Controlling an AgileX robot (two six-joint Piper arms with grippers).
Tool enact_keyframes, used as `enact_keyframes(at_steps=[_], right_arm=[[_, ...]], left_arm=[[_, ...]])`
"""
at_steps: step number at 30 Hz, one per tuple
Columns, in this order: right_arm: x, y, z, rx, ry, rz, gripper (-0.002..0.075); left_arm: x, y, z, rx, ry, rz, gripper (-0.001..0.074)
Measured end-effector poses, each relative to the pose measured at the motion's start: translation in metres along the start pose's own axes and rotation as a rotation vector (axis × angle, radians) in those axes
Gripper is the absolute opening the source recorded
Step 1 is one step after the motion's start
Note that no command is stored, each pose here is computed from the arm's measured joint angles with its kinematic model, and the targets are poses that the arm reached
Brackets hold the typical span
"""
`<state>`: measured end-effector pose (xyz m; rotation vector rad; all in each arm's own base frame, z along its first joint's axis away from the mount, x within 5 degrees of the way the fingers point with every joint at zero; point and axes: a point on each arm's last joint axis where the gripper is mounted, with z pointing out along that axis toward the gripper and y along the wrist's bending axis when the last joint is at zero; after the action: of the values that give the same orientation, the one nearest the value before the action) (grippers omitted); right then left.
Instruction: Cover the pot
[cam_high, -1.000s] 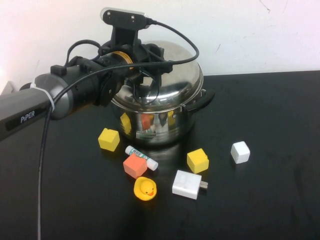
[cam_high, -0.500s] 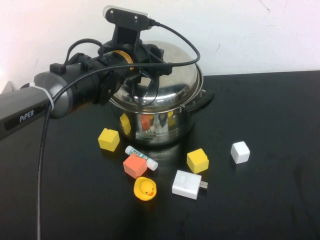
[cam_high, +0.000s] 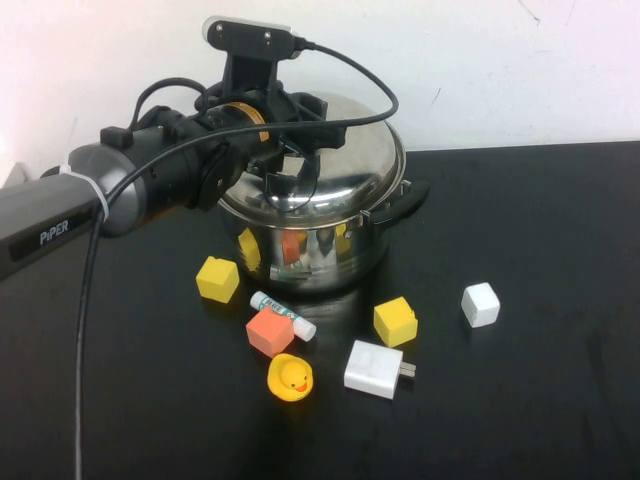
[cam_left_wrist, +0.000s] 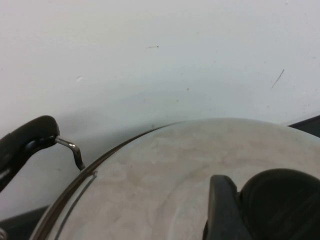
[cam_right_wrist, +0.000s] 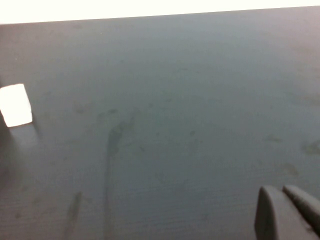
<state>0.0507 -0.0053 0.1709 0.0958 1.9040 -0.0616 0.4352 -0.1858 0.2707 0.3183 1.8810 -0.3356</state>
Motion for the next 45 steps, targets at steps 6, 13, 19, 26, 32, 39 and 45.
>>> enact_keyframes(at_steps=[6,13,19,26,32,39,45], right_arm=[[0.000,0.000,0.000,0.000,0.000,0.000,-0.0002],[0.000,0.000,0.000,0.000,0.000,0.000,-0.0002],[0.000,0.000,0.000,0.000,0.000,0.000,-0.0002],[0.000,0.000,0.000,0.000,0.000,0.000,-0.0002],[0.000,0.000,0.000,0.000,0.000,0.000,-0.0002],[0.000,0.000,0.000,0.000,0.000,0.000,-0.0002],[0.000,0.000,0.000,0.000,0.000,0.000,-0.0002]], left_arm=[[-0.001,0.000,0.000,0.002,-0.006,0.000,0.0325],[-0.025,-0.002,-0.020,0.002,-0.059,0.014,0.0554],[-0.083,0.000,-0.085,-0.044,-0.157,0.132,0.0480],[-0.130,0.007,-0.184,-0.186,-0.160,0.199,0.0082],[-0.129,0.010,-0.263,-0.239,-0.187,0.142,0.0013],[-0.064,0.006,-0.323,-0.135,-0.297,0.033,0.0001],[0.024,0.005,-0.346,-0.067,-0.287,0.045,0.0000]])
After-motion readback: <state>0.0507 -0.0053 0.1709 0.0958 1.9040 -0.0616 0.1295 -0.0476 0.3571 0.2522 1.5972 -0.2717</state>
